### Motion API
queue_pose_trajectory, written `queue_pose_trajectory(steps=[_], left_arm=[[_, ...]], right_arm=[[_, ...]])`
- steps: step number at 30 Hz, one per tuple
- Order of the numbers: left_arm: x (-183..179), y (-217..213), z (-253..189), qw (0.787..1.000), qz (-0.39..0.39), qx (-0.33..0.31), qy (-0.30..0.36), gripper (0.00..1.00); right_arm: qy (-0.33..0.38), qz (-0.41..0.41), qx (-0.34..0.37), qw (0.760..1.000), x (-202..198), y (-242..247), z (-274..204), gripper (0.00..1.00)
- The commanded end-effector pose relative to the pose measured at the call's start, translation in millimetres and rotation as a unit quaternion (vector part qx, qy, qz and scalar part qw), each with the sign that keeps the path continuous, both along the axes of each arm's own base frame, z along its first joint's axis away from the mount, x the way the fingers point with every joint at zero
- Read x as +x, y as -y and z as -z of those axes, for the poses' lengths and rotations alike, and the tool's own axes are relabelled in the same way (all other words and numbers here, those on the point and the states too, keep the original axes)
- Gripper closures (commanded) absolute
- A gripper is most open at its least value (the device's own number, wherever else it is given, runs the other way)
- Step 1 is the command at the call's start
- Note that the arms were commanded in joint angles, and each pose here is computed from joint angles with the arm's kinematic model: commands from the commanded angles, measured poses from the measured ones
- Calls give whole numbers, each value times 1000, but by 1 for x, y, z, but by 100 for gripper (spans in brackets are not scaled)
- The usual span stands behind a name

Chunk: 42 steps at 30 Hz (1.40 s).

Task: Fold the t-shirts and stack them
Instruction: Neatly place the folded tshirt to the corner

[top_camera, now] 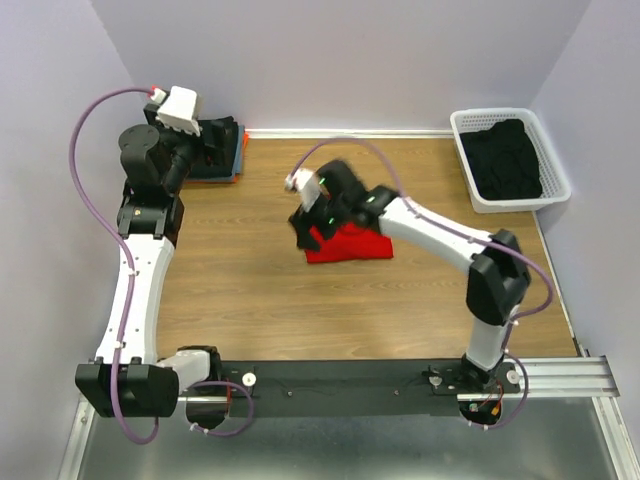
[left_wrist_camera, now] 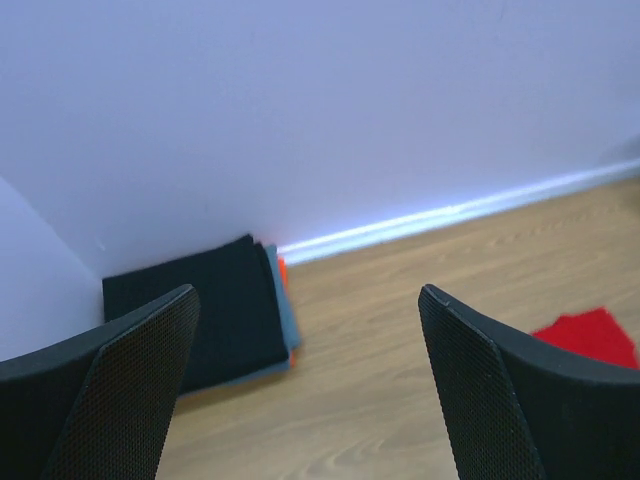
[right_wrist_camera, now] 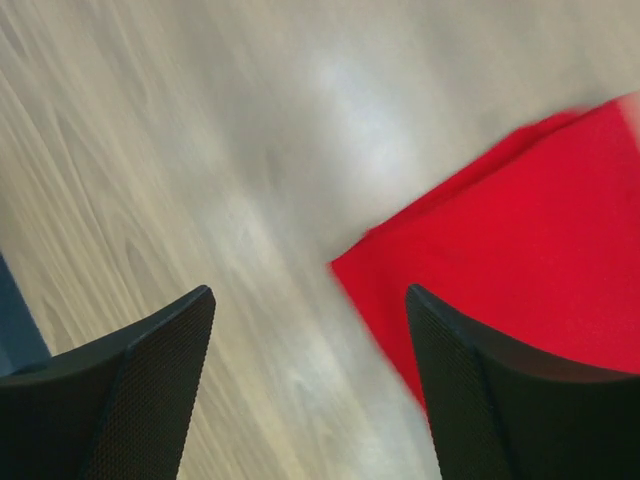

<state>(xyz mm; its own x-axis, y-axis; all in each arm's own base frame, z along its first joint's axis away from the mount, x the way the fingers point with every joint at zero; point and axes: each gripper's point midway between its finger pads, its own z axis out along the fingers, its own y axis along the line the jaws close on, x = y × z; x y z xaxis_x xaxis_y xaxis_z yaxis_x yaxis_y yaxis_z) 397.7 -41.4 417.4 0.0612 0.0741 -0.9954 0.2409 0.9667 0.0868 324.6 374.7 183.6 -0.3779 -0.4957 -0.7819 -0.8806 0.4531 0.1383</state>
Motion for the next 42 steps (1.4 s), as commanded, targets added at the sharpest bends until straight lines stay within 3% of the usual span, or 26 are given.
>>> queue_pose_trajectory(steps=[1,7,15,22,25,31,32,37,42], left_arm=[[-19,5,74,990,34,51,-125,2],[-36,8,136,979,50,18,-197,2],[-31,15,166,969,67,-8,-236,2],[-32,21,192,959,78,-36,-270,2],[-42,27,218,947,87,-58,-304,2],[-52,44,244,930,119,-132,-323,4],[-52,45,253,924,118,-147,-333,4],[-50,43,293,898,84,-191,-387,4],[-48,55,309,874,104,-231,-416,4]], right_arm=[[37,13,-170,985,-17,14,76,20],[58,2,-232,971,-36,-3,112,32],[64,6,-274,959,-34,-5,143,44],[60,3,-289,955,-35,-1,166,47],[59,5,-299,952,-35,4,176,58],[83,11,-292,953,-27,4,163,88],[89,11,-288,954,-24,3,158,97],[101,18,-255,962,-13,-3,128,99],[111,18,-227,967,-10,-8,102,99]])
